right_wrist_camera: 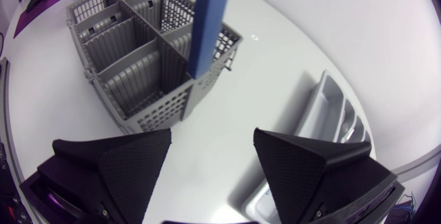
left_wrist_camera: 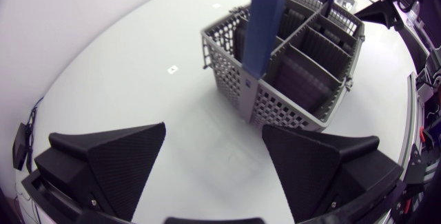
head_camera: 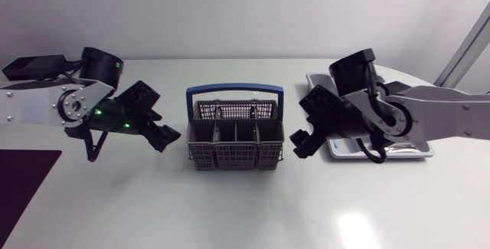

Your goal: Unload the cutlery basket into the drawer organizer.

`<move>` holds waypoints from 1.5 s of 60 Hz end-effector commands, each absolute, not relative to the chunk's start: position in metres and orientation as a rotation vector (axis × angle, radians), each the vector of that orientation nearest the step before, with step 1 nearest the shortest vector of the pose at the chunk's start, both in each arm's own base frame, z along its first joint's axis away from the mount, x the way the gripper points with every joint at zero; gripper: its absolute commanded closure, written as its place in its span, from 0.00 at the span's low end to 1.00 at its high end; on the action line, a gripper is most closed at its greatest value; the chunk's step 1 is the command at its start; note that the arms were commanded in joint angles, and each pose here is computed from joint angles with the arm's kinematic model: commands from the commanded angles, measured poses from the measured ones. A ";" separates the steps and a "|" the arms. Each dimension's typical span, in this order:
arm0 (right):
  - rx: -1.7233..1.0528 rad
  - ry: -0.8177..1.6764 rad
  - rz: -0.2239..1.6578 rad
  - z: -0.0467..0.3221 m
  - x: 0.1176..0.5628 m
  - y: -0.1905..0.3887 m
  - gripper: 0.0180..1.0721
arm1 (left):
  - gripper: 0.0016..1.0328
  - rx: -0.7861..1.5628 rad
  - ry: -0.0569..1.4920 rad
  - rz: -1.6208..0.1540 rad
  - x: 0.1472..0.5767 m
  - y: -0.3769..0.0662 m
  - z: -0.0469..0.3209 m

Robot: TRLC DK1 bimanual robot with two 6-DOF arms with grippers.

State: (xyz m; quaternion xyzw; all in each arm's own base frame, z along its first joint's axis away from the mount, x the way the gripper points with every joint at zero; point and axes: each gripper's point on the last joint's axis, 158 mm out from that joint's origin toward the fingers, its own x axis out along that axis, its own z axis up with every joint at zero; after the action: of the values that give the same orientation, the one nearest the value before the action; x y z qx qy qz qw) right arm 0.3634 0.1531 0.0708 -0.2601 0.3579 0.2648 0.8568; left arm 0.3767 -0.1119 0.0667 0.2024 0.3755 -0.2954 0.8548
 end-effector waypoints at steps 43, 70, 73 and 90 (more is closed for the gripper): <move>-0.355 0.478 0.064 0.168 0.331 -0.027 0.04 | 0.04 0.302 0.482 -0.270 0.322 -0.027 0.161; -0.324 0.280 -0.011 0.190 0.282 -0.026 0.04 | 0.04 0.236 0.203 -0.160 0.290 -0.019 0.197; -0.307 0.268 -0.013 0.188 0.280 -0.024 0.04 | 0.04 0.224 0.199 -0.151 0.287 -0.018 0.194; -0.211 0.197 -0.020 0.176 0.268 -0.016 0.04 | 0.05 0.156 0.170 -0.105 0.272 -0.014 0.176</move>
State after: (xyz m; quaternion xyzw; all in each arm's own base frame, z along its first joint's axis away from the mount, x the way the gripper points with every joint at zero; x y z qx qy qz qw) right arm 0.2700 -0.0177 0.1849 -0.1321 0.1044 -0.0079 0.9857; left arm 0.2754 -0.0140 0.1852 0.0981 0.0864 -0.0576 0.9897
